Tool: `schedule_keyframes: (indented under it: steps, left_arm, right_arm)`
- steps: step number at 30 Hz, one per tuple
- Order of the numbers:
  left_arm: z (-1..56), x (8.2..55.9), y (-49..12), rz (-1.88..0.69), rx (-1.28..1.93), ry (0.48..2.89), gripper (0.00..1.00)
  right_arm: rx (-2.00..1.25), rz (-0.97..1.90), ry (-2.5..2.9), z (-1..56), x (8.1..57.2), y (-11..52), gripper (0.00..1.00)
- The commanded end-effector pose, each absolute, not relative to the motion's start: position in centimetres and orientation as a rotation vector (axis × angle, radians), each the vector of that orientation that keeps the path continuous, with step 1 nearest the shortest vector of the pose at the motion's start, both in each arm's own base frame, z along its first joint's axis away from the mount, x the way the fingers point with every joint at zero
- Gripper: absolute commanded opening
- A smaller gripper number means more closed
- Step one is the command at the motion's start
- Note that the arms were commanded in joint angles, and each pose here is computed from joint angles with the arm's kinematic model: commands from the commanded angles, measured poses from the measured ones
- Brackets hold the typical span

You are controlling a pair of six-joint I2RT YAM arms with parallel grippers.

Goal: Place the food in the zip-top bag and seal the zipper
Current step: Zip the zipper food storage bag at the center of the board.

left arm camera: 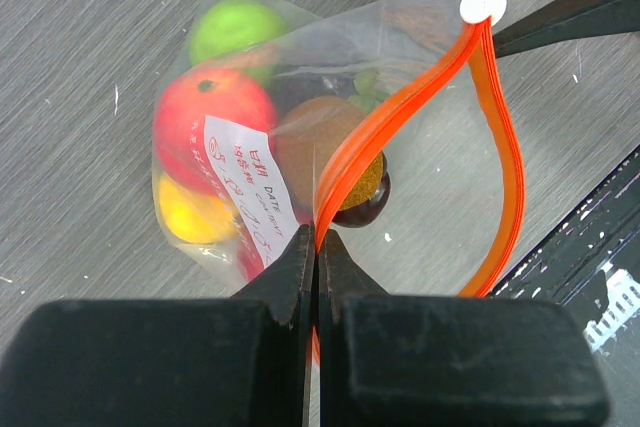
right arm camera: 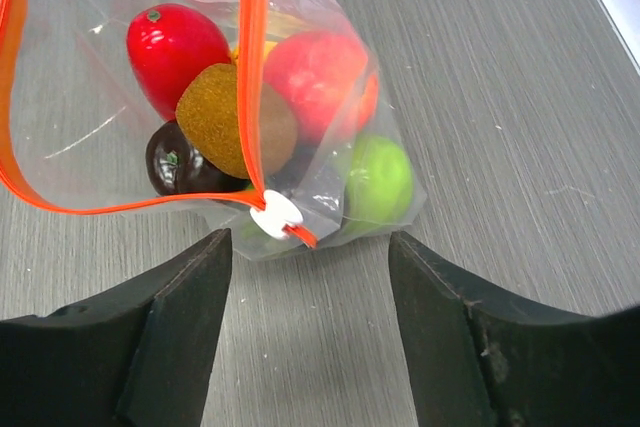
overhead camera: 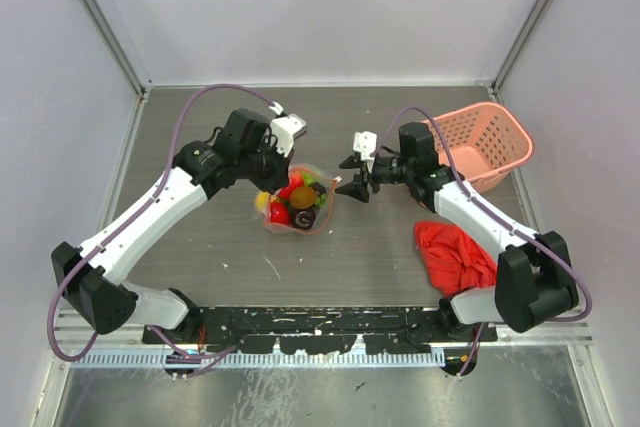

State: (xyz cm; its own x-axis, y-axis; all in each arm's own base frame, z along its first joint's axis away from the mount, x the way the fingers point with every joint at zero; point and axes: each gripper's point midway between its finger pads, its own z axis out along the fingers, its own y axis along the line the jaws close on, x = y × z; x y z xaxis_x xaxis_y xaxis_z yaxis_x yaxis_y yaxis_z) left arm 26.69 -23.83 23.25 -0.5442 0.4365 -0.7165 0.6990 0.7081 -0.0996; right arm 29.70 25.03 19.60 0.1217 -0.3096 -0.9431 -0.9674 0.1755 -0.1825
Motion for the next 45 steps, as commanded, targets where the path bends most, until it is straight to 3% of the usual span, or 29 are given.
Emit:
schedule_keyframes:
  steps: [1,6,10,15,22,28,36,45]
  left_arm:
    - [25.2,27.1,-24.4,-0.536,0.859,2.140,0.00]
    - [25.2,26.9,-24.4,-0.538,0.859,2.136,0.00]
    - [25.2,27.0,-24.2,-0.528,0.855,2.137,0.00]
    - [25.3,27.4,-23.5,-0.480,0.825,2.133,0.00]
    - [25.9,28.4,-21.7,-0.359,0.742,2.129,0.02]
    - [27.7,28.5,-20.6,-0.325,0.655,2.100,0.22]
    - [30.1,26.4,-21.2,-0.472,0.627,2.017,0.37]
    - [26.6,24.4,-19.1,-0.416,0.671,2.064,0.53]
  right_arm:
    - [-1.391,0.762,1.246,22.2,30.3,26.7,0.63]
    - [-1.424,0.753,1.236,22.1,29.9,27.2,0.52]
    - [-1.422,0.738,1.211,23.5,29.6,27.1,0.25]
    - [-1.425,0.716,1.202,25.9,28.7,26.6,0.01]
    - [-1.379,0.679,1.332,27.6,27.9,25.4,0.01]
    - [-1.265,0.655,1.535,28.3,28.0,24.6,0.00]
    - [-1.205,0.650,1.664,28.6,27.9,24.5,0.00]
    - [-1.184,0.616,1.720,27.9,28.1,23.8,0.00]
